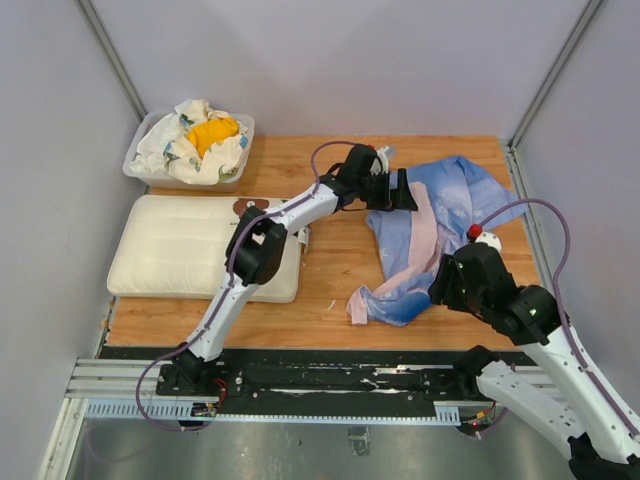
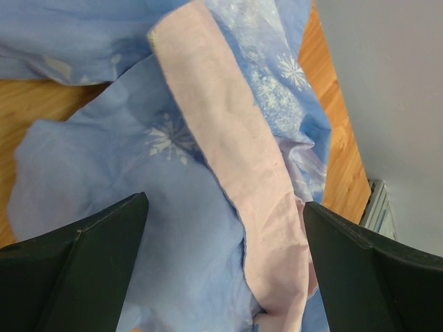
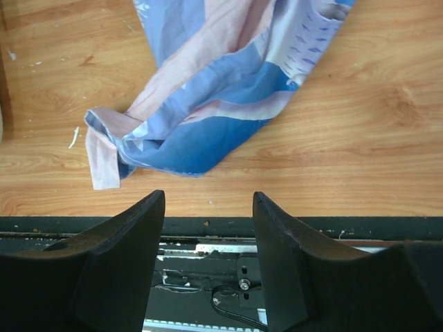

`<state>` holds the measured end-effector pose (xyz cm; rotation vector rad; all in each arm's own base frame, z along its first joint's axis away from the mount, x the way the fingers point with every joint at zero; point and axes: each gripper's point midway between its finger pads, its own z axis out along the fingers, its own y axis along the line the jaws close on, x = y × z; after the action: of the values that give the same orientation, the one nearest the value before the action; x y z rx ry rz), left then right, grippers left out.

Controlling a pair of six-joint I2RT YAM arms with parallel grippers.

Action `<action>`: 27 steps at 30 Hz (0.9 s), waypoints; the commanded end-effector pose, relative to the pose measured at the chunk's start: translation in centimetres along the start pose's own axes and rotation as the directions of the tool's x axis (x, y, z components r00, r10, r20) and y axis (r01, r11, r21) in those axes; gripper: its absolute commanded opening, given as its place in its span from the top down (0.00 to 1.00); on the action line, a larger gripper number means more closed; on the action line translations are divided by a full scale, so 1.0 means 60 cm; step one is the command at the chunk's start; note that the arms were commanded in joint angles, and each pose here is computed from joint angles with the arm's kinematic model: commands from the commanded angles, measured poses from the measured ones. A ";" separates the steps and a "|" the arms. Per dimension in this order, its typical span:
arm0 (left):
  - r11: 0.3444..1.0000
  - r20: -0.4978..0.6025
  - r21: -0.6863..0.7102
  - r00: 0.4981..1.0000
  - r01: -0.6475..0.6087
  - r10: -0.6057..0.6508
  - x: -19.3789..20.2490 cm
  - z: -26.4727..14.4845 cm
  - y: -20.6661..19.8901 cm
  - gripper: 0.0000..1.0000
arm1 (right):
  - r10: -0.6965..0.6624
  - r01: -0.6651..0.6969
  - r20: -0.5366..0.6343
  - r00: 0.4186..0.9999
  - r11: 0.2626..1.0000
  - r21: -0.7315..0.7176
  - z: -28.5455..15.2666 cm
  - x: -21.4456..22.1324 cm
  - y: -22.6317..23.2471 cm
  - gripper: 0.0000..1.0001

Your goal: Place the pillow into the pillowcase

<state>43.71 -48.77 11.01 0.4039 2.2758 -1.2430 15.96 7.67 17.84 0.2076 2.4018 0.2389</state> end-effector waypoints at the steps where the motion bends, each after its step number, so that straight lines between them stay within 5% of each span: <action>1: 0.998 0.035 0.061 0.999 -0.019 0.017 -0.007 0.031 -0.027 0.01 | 0.063 -0.063 0.000 0.998 0.995 0.081 -0.012 0.004 -0.028 0.45; 19: 0.989 0.249 0.125 0.962 0.084 -0.113 -0.054 0.103 0.000 0.02 | 0.089 -0.092 0.028 0.996 0.990 0.107 -0.043 -0.001 -0.046 0.45; 24: 0.979 0.292 0.165 0.943 0.117 -0.162 -0.057 0.110 0.007 0.21 | 0.086 -0.088 0.025 0.996 0.988 0.125 -0.046 0.001 -0.053 0.45; 27: 0.977 0.322 0.179 0.931 0.119 -0.172 -0.067 0.106 0.003 0.46 | 0.087 -0.088 0.019 0.996 0.987 0.134 -0.046 0.006 -0.058 0.45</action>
<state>48.11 -53.54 8.00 0.1027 2.0753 -1.3989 13.92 5.22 18.29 0.3231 2.4211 0.1543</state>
